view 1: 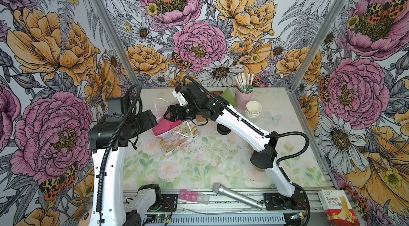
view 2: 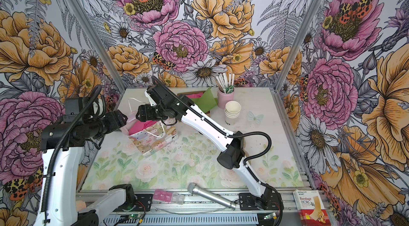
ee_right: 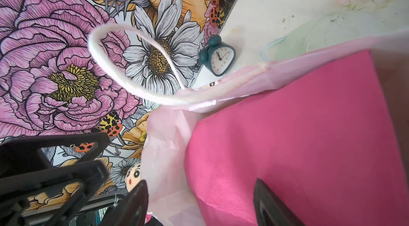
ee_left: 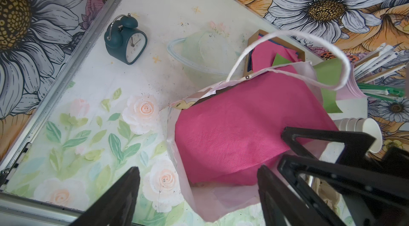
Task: Pack a coffee takeout order
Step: Press the napkin into the takeout bag, then reset both arms
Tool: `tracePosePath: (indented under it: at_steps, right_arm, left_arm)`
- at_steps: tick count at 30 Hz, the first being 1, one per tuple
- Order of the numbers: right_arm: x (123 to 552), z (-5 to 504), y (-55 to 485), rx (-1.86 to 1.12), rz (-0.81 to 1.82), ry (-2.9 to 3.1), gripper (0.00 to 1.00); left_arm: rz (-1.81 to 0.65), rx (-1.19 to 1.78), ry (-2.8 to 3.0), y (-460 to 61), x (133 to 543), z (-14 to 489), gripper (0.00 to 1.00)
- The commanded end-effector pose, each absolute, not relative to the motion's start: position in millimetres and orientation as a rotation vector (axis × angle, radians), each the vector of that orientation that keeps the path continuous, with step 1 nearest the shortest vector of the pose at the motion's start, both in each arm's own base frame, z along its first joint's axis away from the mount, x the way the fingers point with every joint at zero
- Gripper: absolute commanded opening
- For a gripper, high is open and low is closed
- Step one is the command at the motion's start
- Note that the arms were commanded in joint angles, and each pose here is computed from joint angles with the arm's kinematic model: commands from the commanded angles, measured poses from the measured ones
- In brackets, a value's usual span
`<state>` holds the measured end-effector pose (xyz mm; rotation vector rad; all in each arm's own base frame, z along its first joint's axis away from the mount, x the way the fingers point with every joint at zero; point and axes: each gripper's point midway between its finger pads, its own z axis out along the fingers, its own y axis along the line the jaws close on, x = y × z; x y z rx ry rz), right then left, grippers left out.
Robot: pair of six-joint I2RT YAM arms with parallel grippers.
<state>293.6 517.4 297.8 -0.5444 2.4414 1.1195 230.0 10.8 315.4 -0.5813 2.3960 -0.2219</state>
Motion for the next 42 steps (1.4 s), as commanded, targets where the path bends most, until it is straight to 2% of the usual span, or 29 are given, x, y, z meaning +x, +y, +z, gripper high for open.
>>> tracePosePath:
  at_steps: [1, 7, 10, 14, 18, 25, 30, 33, 38, 42]
  right_arm:
    - [302.1, 274.2, 520.5, -0.482, 1.088, 2.5, 0.75]
    - [302.8, 253.8, 526.6, -0.446, 1.119, 2.569, 0.74]
    - [302.2, 266.2, 531.5, -0.468, 1.161, 2.531, 0.75]
    - [306.5, 316.1, 530.5, -0.5, 1.218, 2.375, 0.78]
    - [303.9, 368.7, 517.7, -0.515, 1.252, 2.236, 0.86]
    - [280.3, 433.5, 488.0, -0.623, 1.269, 2.07, 0.91]
    - [281.1, 491.4, 438.0, -0.624, 1.109, 1.888, 0.96]
    - [302.3, 498.7, 395.0, -0.535, 0.968, 1.888, 0.98]
    - [345.5, 468.0, 303.1, -0.366, 0.675, 1.984, 0.99]
    - [358.9, 434.2, 215.7, -0.181, 0.466, 1.982, 0.99]
  left_arm:
    - [-0.223, -0.579, 2.36, 12.9, 231.8, 323.3, 0.85]
    - [-0.216, -0.564, 2.357, 13.6, 231.0, 325.0, 0.87]
    - [-0.2, -0.561, 2.346, 15.8, 230.0, 327.7, 0.89]
    - [-0.167, -0.562, 2.326, 20.5, 228.8, 332.8, 0.93]
    - [-0.123, -0.56, 2.295, 26.6, 227.3, 340.4, 0.98]
    - [-0.074, -0.549, 2.216, 34.4, 227.0, 360.9, 0.99]
    - [0.022, -0.536, 2.095, 49.1, 224.6, 388.5, 0.99]
    - [0.09, -0.526, 2.022, 60.4, 226.5, 401.2, 0.99]
    - [0.159, -0.596, 1.965, 85.7, 236.7, 391.4, 0.99]
    - [0.165, -0.723, 1.936, 110.6, 244.8, 359.4, 0.99]
